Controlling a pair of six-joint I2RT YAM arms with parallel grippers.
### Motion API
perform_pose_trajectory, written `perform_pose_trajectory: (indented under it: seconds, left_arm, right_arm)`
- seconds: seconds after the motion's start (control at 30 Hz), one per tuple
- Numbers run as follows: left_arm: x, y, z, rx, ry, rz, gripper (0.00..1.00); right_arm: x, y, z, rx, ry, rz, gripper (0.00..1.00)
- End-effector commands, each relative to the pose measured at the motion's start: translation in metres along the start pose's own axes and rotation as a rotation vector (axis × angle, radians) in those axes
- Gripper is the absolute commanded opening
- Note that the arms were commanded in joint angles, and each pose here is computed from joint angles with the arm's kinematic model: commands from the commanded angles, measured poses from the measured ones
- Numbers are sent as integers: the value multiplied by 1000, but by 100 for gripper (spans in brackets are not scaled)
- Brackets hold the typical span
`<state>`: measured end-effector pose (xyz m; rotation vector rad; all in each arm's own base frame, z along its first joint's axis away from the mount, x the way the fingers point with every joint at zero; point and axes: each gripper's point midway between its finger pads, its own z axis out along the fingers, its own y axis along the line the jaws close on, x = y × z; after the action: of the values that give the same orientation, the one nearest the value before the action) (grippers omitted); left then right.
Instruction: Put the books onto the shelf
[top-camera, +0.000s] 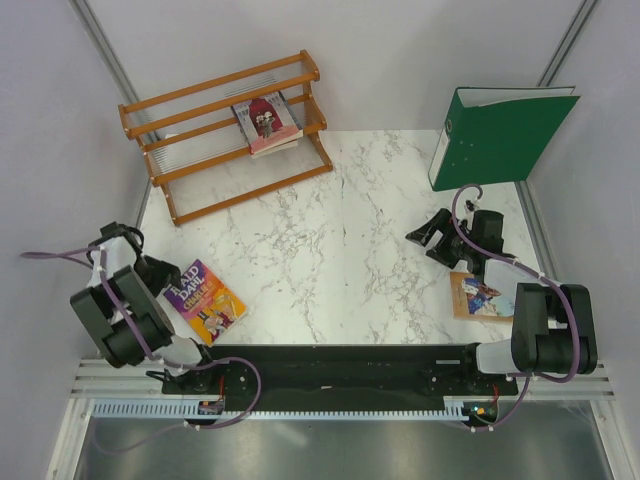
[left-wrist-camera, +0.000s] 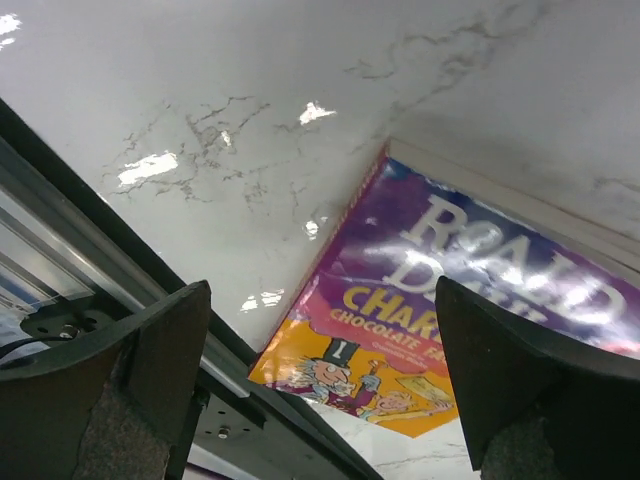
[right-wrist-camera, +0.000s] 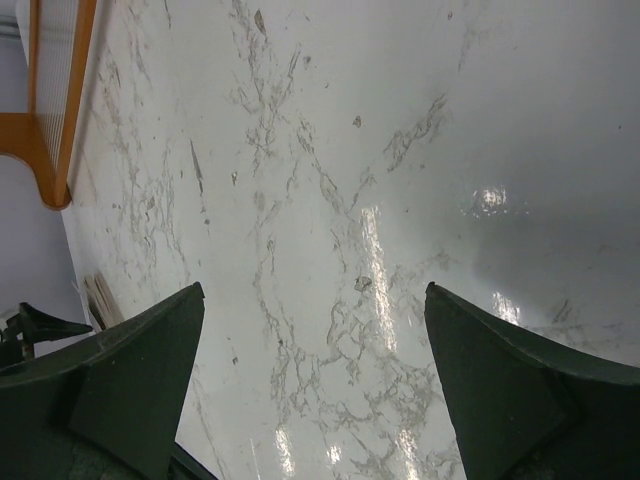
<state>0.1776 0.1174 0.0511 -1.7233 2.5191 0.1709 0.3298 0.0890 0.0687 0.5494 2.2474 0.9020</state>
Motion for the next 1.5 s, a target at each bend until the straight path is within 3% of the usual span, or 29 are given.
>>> perform_pose_trajectory:
  seconds: [0.0,0.4,0.97,1.23,1.47]
  left_arm:
    - [8,5,21,-94,111,-47,100]
    - [36,-31,47,135,158,-74,100]
    - [148,-119,30,232,226,157,100]
    - [186,-166,20,266,251,225,100]
    - [200,-205,-5,355,199,325,100]
  right_arm:
    - [-16,12,-1,-47,-40,-32,98]
    - [-15,5,-1,-39,-34,-18,98]
    - [-4,33,6,-132,10,-45,98]
    - [43,73,33,-169,125,-100,98]
    - [99,116,55,-228,225,-109,98]
